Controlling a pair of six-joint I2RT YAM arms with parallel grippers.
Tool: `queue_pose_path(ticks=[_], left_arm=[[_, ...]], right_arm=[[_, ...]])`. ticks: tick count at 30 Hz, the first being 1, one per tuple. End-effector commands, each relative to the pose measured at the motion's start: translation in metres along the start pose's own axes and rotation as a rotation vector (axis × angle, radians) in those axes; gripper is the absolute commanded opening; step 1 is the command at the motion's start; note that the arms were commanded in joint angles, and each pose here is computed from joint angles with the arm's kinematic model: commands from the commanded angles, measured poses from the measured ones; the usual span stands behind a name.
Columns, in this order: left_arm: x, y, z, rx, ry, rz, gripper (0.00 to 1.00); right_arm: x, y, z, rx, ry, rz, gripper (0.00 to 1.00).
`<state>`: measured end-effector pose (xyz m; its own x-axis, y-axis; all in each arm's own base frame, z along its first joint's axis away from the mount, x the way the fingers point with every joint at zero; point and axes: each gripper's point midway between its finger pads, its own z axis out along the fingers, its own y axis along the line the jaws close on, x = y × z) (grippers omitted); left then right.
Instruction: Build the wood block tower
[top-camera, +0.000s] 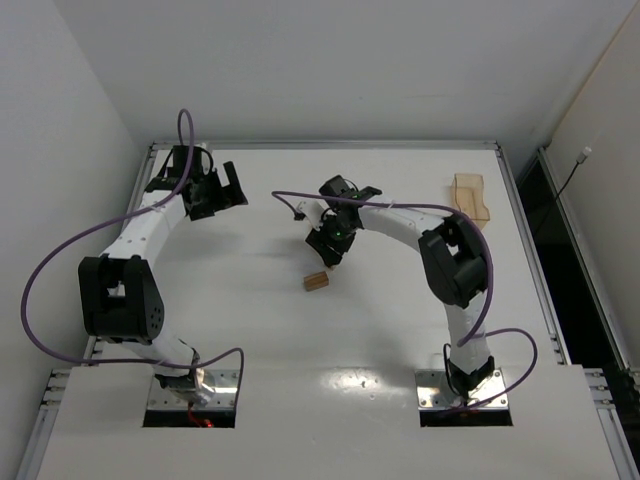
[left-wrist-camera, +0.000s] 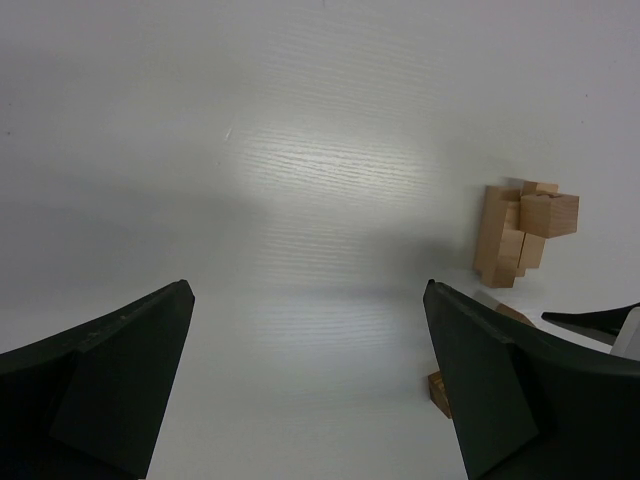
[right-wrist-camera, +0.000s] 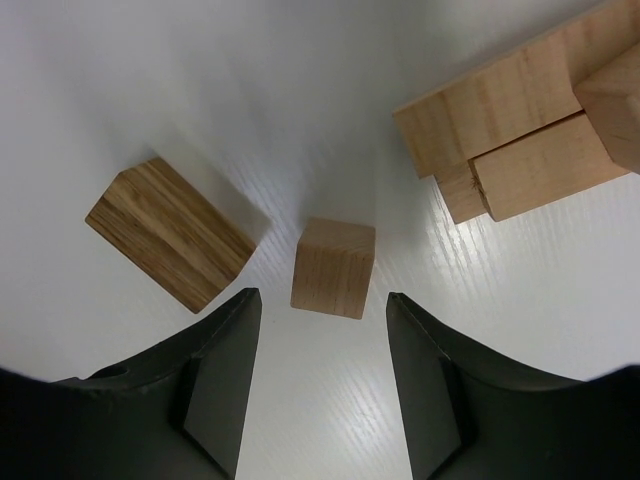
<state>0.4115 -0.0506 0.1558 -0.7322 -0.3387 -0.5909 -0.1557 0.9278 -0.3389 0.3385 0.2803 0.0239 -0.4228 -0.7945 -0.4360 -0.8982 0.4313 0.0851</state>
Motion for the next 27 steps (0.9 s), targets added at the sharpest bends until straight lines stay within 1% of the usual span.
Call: queue_pose_path(ticks=[1,7,8,14,16,17,18,20,21,22,23,24,27], left_arm=[[-0.011,-0.004,-0.004,0.014,-0.041,0.011,1.0],[-0.009,-0.003,-0.001,0.011,-0.032,0.01,1.0],[-0.009,-0.003,-0.001,0.011,-0.032,0.01,1.0],[-0.011,-0.003,0.0,0.011,-0.032,0.01,1.0],[-0.011,-0.003,0.0,0.011,-0.032,0.01,1.0],[-0.009,-0.002,0.003,0.008,-0.024,0.009,1.0],[-0.009,-0.002,0.003,0.008,-0.024,0.009,1.0],[-0.009,-0.002,0.003,0.008,-0.024,0.009,1.0],[-0.013,-0.003,0.002,0.011,-0.032,0.01,1.0],[-0.013,-0.004,0.002,0.011,-0.032,0.001,1.0],[-0.012,-0.005,0.002,0.02,-0.029,0.001,1.0],[-0.01,-0.005,0.002,0.017,-0.02,0.0,1.0],[-0.008,-0.004,0.0,0.016,-0.019,-0.001,1.0]], right_arm=[[-0.011,0.003,0.0,-0.012,-0.027,0.009,0.5],[-0.015,-0.001,0.004,0.0,-0.031,0.016,0.5],[-0.015,-0.002,0.007,-0.001,-0.028,0.017,0.52],[-0.014,-0.001,0.014,0.001,-0.014,0.012,0.51],[-0.014,-0.003,0.014,0.009,-0.01,0.012,0.42],[-0.013,-0.004,0.013,0.018,-0.007,0.012,0.36],[-0.014,-0.008,0.014,0.034,-0.011,0.009,0.23],[-0.01,-0.009,0.014,0.047,-0.002,0.001,0.15],[-0.002,-0.009,0.016,0.056,0.02,0.005,0.02],[-0.005,-0.01,0.011,0.061,0.009,0.002,0.0],[0.001,-0.009,0.013,0.065,0.026,0.005,0.0],[-0.005,-0.011,0.003,0.086,0.006,-0.001,0.0],[-0.015,-0.011,-0.02,0.126,-0.031,0.045,0.0]])
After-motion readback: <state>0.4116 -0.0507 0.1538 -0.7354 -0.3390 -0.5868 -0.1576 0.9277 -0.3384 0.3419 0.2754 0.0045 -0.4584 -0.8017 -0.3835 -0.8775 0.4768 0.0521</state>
